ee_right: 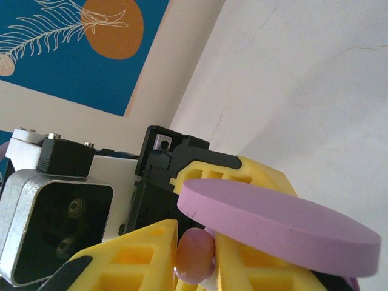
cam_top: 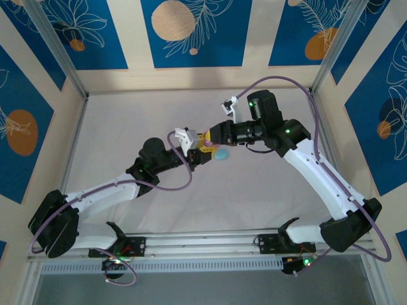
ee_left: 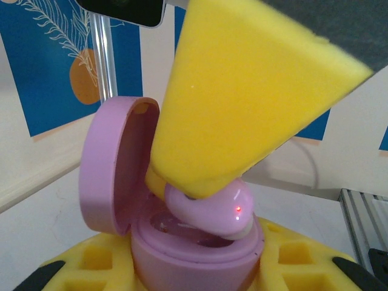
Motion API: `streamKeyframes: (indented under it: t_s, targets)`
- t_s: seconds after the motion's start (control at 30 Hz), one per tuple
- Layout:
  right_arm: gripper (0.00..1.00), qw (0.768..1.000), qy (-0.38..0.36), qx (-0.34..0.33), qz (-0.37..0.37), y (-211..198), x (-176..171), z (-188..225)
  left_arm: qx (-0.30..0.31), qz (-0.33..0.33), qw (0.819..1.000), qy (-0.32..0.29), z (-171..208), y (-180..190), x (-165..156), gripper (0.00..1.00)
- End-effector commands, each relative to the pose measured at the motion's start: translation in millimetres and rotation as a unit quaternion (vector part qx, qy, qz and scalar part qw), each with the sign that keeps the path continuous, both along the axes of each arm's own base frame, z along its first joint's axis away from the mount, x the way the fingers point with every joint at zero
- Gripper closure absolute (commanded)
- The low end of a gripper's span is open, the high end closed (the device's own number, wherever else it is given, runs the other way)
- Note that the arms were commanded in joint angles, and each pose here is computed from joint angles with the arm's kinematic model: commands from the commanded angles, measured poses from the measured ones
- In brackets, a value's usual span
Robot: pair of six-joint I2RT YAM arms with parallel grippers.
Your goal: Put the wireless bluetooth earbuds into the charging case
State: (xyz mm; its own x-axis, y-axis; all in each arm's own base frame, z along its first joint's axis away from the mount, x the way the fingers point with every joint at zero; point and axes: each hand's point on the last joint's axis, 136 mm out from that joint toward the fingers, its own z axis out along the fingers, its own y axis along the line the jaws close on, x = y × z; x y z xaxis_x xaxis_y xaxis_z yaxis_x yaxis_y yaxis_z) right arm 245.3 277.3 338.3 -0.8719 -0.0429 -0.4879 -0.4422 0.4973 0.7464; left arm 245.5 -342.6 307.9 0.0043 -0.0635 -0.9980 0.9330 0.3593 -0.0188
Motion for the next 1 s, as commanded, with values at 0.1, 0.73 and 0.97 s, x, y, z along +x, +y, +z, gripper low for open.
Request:
streamKeyframes:
  t_s: [0.1, 0.73, 0.97]
  targets:
    - [0.78, 1.0, -0.003, -0.003, -0.014, 2, 7, -1, -0.037, -0.012, 0.999, -0.031, 26, 0, -10, 0.71]
    - [0.75, 0.999, -0.011, -0.04, -0.02, -7, 2, -17, -0.07, 0.004, 0.997, -0.037, 42, 4, -5, 0.71]
    - [0.74, 0.998, -0.015, -0.061, -0.028, -11, 4, -21, -0.073, 0.003, 0.997, -0.038, 44, 4, -6, 0.71]
